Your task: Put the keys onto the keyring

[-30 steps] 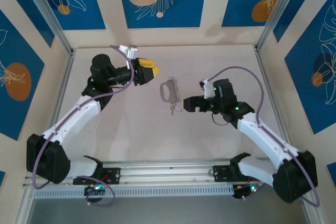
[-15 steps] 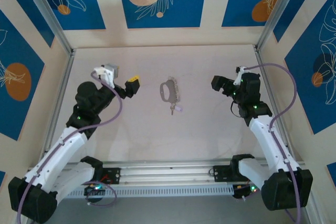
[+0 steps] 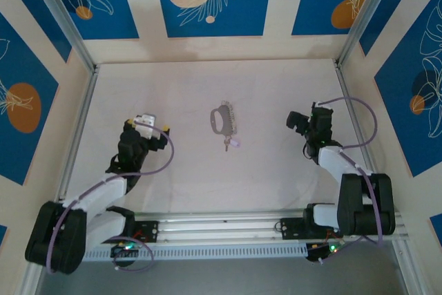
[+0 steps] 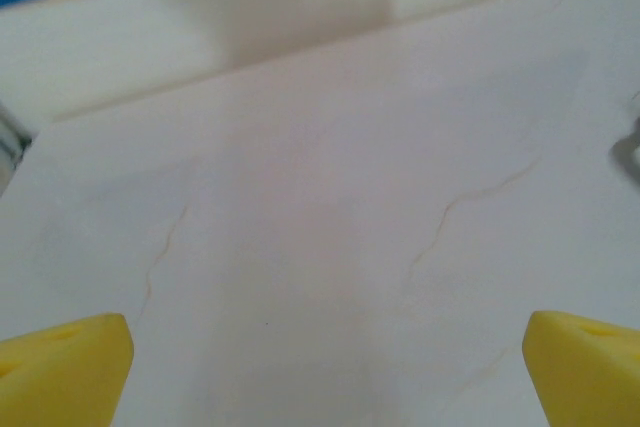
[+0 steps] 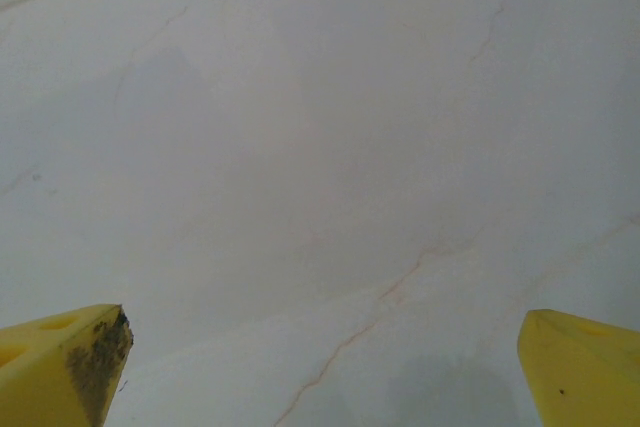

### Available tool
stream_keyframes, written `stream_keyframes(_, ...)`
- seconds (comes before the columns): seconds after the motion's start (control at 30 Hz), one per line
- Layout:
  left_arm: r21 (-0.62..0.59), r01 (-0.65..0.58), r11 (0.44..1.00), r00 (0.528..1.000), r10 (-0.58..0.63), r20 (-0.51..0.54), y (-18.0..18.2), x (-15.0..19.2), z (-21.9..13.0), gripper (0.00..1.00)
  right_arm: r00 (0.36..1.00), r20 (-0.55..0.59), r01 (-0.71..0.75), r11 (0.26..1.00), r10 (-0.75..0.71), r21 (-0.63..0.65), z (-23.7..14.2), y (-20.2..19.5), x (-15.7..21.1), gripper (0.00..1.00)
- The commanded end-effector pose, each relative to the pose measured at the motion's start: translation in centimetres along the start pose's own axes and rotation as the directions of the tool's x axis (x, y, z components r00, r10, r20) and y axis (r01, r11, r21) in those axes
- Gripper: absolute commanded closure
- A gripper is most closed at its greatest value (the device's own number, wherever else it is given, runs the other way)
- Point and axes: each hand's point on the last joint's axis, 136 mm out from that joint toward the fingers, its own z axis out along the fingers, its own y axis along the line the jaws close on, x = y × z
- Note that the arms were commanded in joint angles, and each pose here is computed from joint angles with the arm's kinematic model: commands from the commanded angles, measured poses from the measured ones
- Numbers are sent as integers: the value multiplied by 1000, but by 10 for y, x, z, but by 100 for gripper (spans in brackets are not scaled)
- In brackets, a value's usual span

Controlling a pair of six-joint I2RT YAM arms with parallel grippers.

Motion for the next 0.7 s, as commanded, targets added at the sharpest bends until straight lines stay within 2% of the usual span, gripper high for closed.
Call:
stream_keyframes(0.0,-73,0,997,997,5,75,17,-7,7,0,978,171,125,992,-118,-30,6,17,-25,1)
stream_keyframes(0.17,-81,66,995,996,-61,69,31,8,25,0,957,236,198,973,-167,-116,17,33,-10,1)
stream_keyframes(0.27,-69,96,993,994,-92,56,34,18,38,0,934,274,288,936,-228,-201,19,53,4,1)
stream_keyframes(0.47,-33,100,994,995,-100,22,29,34,54,0,936,247,321,893,-250,-315,15,65,12,1)
stream_keyframes(0.53,-30,98,995,995,-97,38,29,32,55,0,945,226,302,897,-236,-324,17,63,12,1)
stream_keyframes(0.67,-9,92,996,996,-92,-9,26,34,62,0,964,184,245,906,-190,-345,21,55,8,1)
